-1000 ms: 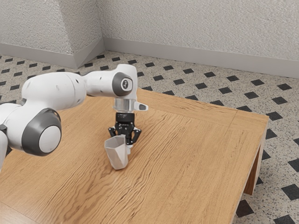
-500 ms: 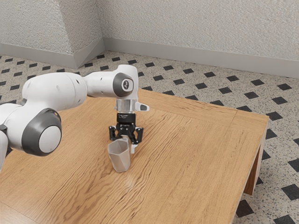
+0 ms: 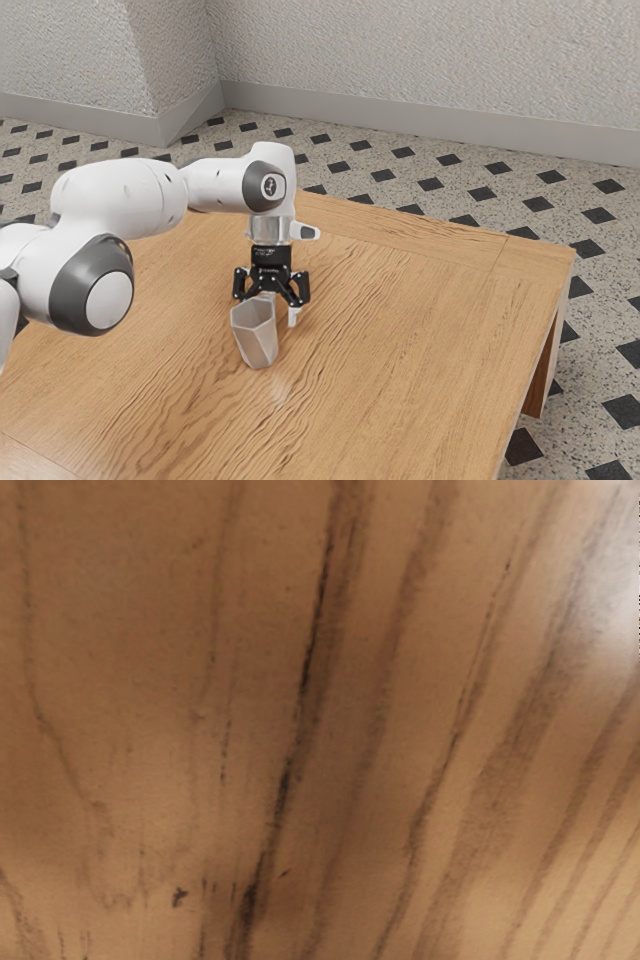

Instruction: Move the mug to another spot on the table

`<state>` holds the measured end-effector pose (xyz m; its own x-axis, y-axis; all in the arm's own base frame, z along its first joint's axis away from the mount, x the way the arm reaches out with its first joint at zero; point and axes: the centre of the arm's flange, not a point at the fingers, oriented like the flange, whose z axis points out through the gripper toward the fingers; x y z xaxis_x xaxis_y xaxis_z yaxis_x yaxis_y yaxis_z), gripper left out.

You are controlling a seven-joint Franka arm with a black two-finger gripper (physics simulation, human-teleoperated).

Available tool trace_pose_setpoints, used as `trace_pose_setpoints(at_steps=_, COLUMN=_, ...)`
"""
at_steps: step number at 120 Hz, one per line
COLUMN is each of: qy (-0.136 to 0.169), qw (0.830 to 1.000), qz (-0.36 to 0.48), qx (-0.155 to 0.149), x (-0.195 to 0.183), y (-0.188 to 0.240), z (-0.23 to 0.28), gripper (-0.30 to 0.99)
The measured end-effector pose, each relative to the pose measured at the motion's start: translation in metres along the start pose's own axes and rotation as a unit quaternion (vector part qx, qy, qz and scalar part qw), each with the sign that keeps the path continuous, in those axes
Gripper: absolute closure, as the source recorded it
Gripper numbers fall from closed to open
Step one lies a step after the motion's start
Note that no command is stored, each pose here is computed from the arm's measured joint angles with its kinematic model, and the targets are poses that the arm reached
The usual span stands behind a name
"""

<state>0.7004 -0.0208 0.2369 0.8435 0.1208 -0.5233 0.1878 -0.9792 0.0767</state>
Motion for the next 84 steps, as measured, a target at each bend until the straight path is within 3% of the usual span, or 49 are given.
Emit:
trace_pose_setpoints(at_steps=38, qy=0.019, qw=1.000, qz=0.009, qx=0.002, x=0.007, y=-0.005, z=-0.001, gripper=0.01)
trace_pose_setpoints(at_steps=84, qy=0.119, qw=0.992, qz=0.045, qx=0.003, x=0.021, y=-0.023, z=-0.036, gripper=0.00)
